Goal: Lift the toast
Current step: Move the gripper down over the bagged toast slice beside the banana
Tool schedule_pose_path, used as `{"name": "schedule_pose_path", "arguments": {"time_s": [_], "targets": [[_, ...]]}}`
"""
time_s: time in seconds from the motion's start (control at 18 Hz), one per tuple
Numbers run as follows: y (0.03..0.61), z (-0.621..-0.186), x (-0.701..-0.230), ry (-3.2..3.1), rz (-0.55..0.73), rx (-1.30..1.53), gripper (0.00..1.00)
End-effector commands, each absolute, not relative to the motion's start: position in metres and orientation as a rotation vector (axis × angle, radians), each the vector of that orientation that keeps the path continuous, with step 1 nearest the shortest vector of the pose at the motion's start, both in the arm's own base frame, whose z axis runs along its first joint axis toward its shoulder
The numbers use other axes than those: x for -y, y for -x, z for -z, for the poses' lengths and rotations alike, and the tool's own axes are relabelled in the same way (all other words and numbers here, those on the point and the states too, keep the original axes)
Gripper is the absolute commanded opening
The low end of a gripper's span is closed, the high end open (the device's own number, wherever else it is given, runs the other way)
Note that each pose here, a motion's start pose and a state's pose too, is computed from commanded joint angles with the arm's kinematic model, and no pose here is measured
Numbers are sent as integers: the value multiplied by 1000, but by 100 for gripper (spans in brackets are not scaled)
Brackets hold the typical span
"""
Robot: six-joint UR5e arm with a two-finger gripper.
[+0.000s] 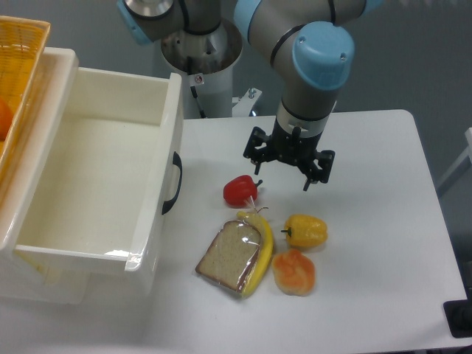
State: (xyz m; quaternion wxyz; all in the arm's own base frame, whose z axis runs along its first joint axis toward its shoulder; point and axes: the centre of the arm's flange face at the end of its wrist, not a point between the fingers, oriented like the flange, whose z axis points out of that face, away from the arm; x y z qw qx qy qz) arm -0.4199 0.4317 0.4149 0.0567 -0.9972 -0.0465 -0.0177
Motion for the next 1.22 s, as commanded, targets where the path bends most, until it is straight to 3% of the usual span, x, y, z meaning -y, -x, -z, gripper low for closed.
{"name": "schedule_pose_path", "arguments": {"time_s": [0.33,1.22], "targets": [[418,-400,-439,3035,90,132,100],[410,-270,-519,3007,296,18,100]]}}
